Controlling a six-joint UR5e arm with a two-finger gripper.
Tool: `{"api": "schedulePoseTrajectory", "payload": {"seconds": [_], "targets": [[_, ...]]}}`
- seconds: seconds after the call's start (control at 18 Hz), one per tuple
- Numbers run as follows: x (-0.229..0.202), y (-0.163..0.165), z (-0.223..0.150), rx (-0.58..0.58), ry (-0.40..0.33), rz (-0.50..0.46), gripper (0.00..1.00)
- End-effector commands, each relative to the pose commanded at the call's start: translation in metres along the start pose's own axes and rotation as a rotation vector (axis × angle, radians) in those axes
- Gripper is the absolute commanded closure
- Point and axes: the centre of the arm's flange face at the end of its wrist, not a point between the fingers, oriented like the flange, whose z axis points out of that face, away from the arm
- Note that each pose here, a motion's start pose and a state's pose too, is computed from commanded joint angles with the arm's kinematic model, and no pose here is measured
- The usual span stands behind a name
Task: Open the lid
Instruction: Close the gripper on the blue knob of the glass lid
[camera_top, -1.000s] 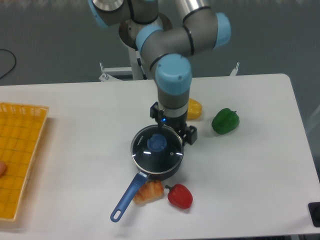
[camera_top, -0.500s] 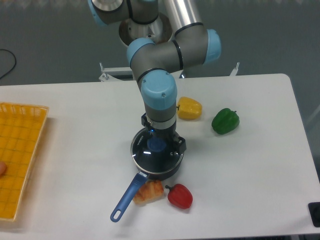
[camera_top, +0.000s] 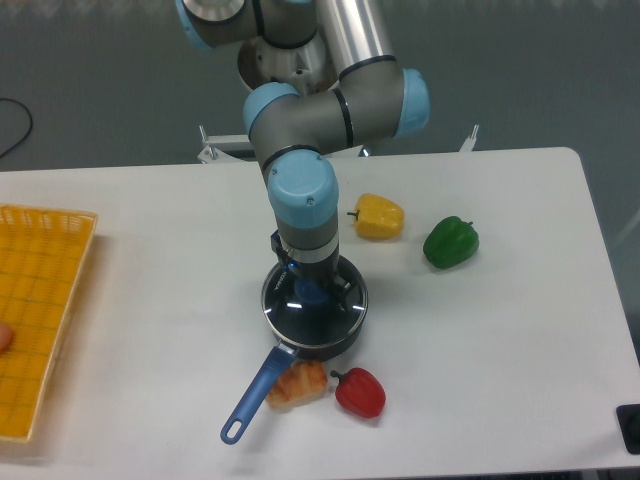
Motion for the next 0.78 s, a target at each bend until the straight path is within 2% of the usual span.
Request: {"api": "schedulePoseTrajectory", "payload": {"seconds": [0.5, 0.78], "targets": [[0.004, -0.003, 0.008, -0.015, 0.009, 0.004, 0.00], [0.010, -0.006, 0.012, -0.045, -0.002, 0.017, 0.18]]}}
